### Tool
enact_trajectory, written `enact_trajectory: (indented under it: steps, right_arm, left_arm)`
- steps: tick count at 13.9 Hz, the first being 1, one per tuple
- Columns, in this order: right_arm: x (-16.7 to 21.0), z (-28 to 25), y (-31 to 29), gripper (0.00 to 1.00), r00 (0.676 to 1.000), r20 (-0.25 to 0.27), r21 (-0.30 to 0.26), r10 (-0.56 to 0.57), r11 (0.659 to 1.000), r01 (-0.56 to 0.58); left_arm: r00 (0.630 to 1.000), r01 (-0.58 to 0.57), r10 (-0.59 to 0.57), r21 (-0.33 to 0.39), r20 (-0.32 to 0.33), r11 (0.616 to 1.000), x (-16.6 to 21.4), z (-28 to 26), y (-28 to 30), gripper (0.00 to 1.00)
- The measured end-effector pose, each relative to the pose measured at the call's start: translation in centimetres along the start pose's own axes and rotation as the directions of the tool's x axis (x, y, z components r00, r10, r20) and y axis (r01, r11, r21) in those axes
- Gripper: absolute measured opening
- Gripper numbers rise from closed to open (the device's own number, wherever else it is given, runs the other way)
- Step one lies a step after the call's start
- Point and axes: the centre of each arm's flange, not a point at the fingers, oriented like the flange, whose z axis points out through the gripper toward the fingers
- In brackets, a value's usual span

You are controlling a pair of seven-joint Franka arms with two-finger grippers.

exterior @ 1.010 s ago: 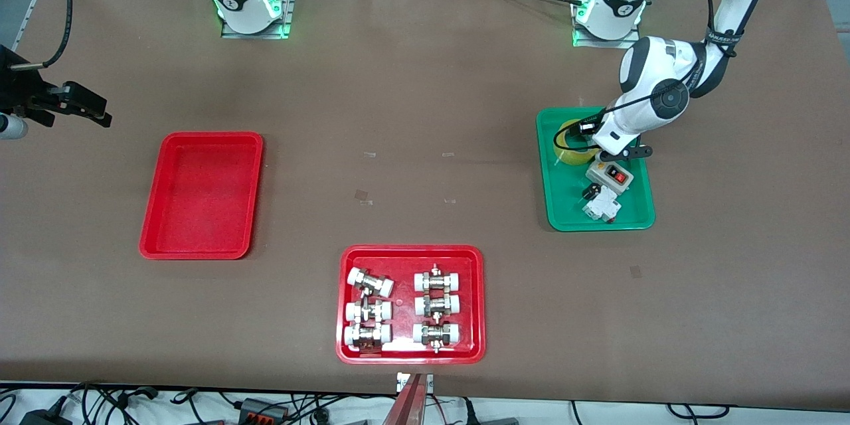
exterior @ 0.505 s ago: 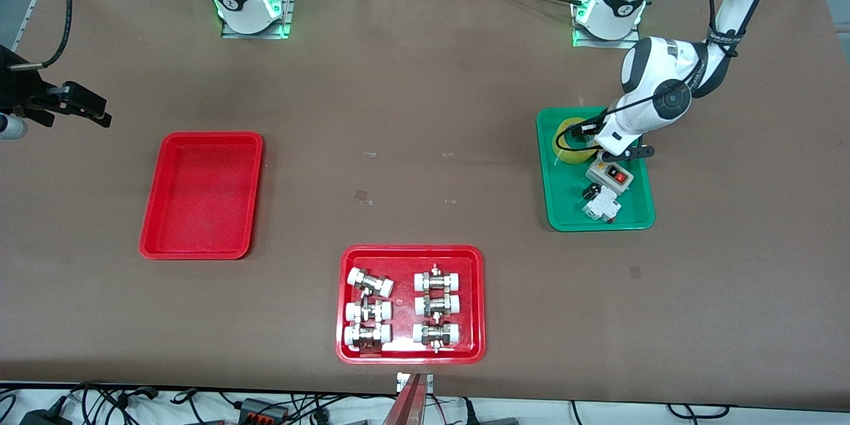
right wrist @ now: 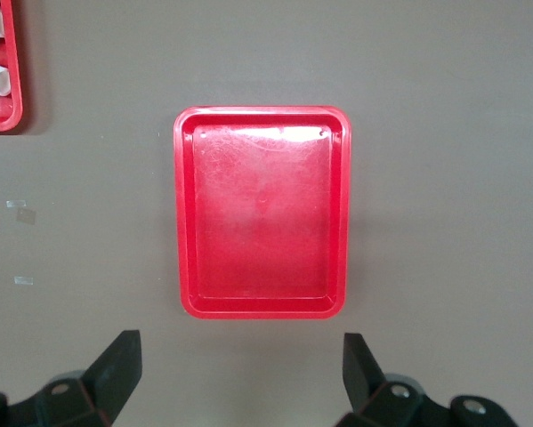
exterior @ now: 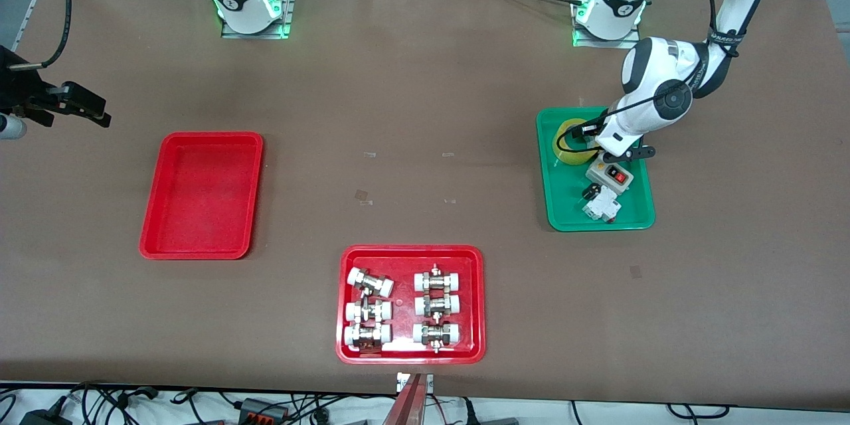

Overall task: Left arm passes tape to right arm into tray
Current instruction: 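Close the left gripper on the tape roll's rim, then lift the tape roll with the left gripper toward the table middle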

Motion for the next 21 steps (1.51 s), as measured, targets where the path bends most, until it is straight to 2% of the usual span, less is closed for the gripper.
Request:
enact_trajectory:
  steps: [8, 15, 21]
  right_arm:
    - [0.0, 0.0, 0.0, 1.0, 1.0, 0.0, 0.0, 0.0, 1.0, 0.0]
    - [0.0, 0.0, 0.0, 1.0, 1.0, 0.0, 0.0, 0.0, 1.0, 0.0]
    - [0.0, 0.0, 0.0, 1.0, 1.0, 0.0, 0.0, 0.0, 1.0, 0.0]
  left_arm:
    - [1.0, -0.001, 0.001, 0.009, 0.006, 1.0, 0.2, -2.5, 0.2, 0.19]
    - [0.999, -0.005, 0.005, 0.003, -0.053, 1.0, 0.5, -6.5, 0.8, 0.19]
    - [0.997, 0.013, -0.019, -0.083, -0.073, 0.996, 0.9, -9.4, 3.5, 0.19]
